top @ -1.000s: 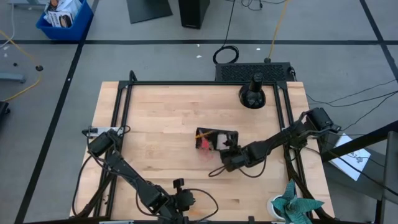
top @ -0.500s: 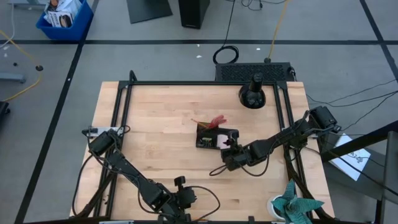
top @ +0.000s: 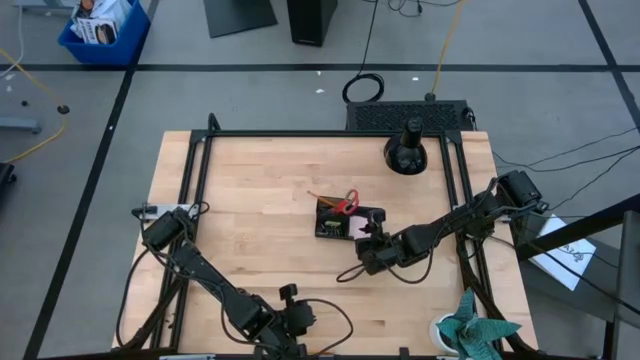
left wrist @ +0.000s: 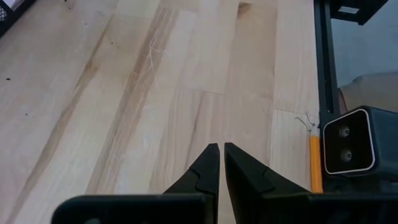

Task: Pick and place office supplies into organizer
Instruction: Adjust the yellow pencil in the black desk organizer

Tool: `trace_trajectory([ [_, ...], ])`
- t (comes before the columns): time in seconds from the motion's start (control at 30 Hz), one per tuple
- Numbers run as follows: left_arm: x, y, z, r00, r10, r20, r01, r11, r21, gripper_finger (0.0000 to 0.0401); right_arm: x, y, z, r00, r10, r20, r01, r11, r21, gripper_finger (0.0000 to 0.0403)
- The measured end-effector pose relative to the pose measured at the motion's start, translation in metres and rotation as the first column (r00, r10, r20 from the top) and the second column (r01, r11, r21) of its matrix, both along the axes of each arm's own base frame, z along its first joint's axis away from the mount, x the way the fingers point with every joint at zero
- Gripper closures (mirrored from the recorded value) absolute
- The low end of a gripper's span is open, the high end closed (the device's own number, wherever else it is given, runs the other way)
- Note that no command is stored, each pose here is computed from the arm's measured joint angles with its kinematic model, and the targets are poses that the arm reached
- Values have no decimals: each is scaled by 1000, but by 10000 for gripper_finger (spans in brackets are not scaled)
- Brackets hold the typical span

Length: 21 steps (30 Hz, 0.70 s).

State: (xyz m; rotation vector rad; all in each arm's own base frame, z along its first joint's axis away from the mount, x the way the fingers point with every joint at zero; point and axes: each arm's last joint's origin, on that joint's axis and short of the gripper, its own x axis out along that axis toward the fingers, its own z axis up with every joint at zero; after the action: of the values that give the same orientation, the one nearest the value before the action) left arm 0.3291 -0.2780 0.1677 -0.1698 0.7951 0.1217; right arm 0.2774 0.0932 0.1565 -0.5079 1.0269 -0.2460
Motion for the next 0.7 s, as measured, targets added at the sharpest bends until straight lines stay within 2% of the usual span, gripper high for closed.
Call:
trace_trajectory([
  [0.7, 0, 0, 0, 1000, 0, 1, 0, 1000, -1, 370, -10, 28, 0, 998, 57, 31, -58, 998, 33, 263],
])
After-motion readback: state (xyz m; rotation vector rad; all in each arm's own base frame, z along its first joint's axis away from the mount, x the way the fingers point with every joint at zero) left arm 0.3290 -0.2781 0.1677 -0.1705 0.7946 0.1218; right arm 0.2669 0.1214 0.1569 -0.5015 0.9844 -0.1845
